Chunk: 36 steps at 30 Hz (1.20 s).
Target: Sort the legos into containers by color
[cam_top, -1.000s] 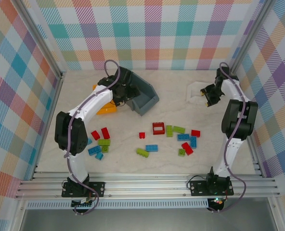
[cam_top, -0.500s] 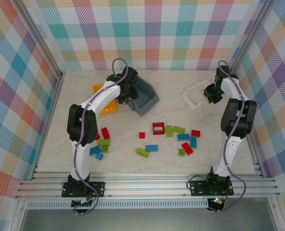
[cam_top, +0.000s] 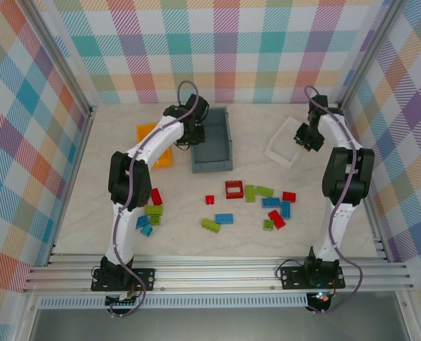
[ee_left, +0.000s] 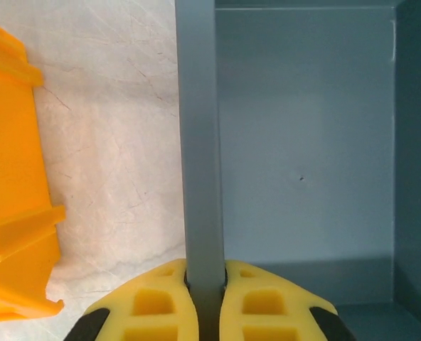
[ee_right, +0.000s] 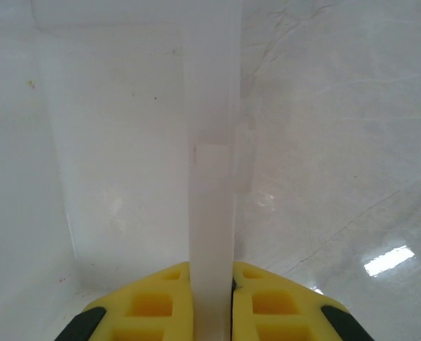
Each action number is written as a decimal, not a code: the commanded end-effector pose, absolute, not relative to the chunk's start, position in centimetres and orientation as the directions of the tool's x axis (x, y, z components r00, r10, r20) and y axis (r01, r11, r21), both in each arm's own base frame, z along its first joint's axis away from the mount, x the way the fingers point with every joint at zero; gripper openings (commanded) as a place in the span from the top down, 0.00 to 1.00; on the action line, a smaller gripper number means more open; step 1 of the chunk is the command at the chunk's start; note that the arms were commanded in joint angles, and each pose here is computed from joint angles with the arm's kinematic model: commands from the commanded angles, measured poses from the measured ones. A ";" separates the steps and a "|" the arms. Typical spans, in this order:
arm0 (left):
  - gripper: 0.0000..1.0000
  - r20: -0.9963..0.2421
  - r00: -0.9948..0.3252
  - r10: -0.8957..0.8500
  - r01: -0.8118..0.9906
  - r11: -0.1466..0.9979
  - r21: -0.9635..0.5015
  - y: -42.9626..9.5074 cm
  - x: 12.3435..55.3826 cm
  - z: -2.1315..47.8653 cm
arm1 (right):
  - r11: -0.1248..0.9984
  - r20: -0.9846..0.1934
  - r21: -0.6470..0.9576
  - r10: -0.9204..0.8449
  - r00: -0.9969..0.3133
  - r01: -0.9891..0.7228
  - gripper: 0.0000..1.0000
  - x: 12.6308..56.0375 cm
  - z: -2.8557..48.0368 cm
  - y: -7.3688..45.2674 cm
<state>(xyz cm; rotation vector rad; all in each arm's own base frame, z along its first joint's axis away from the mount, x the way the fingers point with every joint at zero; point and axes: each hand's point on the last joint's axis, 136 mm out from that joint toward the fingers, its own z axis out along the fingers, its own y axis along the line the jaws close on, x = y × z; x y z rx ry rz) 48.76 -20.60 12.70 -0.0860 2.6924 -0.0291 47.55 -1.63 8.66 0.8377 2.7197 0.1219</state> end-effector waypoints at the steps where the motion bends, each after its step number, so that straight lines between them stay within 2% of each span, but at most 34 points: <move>1: 0.94 -0.435 -0.900 -0.017 -0.032 0.999 0.028 -19.6 49.0 13.1 | 0.915 -0.279 0.132 0.404 -0.871 0.382 0.94 47.0 9.3 0.4; 3: 0.83 -0.437 -0.899 -0.031 -0.045 0.999 0.023 -19.5 48.9 13.4 | 0.940 -0.295 0.127 0.341 -0.892 0.317 0.95 47.1 9.6 1.8; 4: 0.63 -0.441 -0.896 -0.041 -0.054 0.998 0.016 -19.5 48.8 13.8 | 0.951 -0.297 0.122 0.309 -0.903 0.285 0.96 47.2 9.7 2.5; 5: 0.48 -0.450 -0.892 -0.053 -0.066 0.998 0.012 -19.3 48.7 14.4 | 0.959 -0.297 0.120 0.281 -0.913 0.256 0.97 47.3 9.8 3.2; 7: 0.40 -0.476 -0.876 -0.079 -0.088 0.996 -0.003 -19.0 48.5 16.0 | 0.970 -0.294 0.114 0.240 -0.925 0.216 0.98 47.5 9.9 4.2; 9: 0.37 -0.514 -0.851 -0.106 -0.116 0.993 -0.013 -18.2 48.3 17.9 | 0.977 -0.290 0.126 0.203 -0.935 0.173 0.98 47.7 9.8 5.4; 12: 0.38 -0.543 -0.819 -0.187 -0.205 0.978 -0.028 -15.1 47.9 19.8 | 0.984 -0.279 0.139 0.149 -0.949 0.113 0.98 48.0 9.7 6.9; 14: 0.44 -0.530 -0.808 -0.256 -0.281 0.959 -0.035 -12.1 47.7 19.4 | 0.986 -0.277 0.152 0.111 -0.954 0.071 0.98 48.3 9.7 8.1; 19: 0.69 -0.449 -0.800 -0.397 -0.414 0.908 -0.065 -6.3 47.9 16.1 | 0.984 -0.281 0.179 0.057 -0.958 0.006 0.98 48.8 9.6 10.4; 23: 0.85 -0.393 -0.812 -0.432 -0.447 0.893 -0.056 -4.4 49.1 12.8 | 0.979 -0.276 0.199 0.025 -0.961 -0.031 0.98 49.2 9.3 12.1; 30: 0.86 -0.286 -0.895 -0.342 -0.319 0.939 -0.126 -8.0 52.3 8.2 | 0.971 -0.266 0.216 -0.038 -0.963 -0.098 0.98 49.4 8.7 14.8; 36: 0.86 -0.226 -0.953 -0.202 -0.162 0.969 -0.187 -13.1 51.0 5.9 | 0.971 -0.273 0.207 -0.061 -0.960 -0.120 0.98 49.4 8.7 15.2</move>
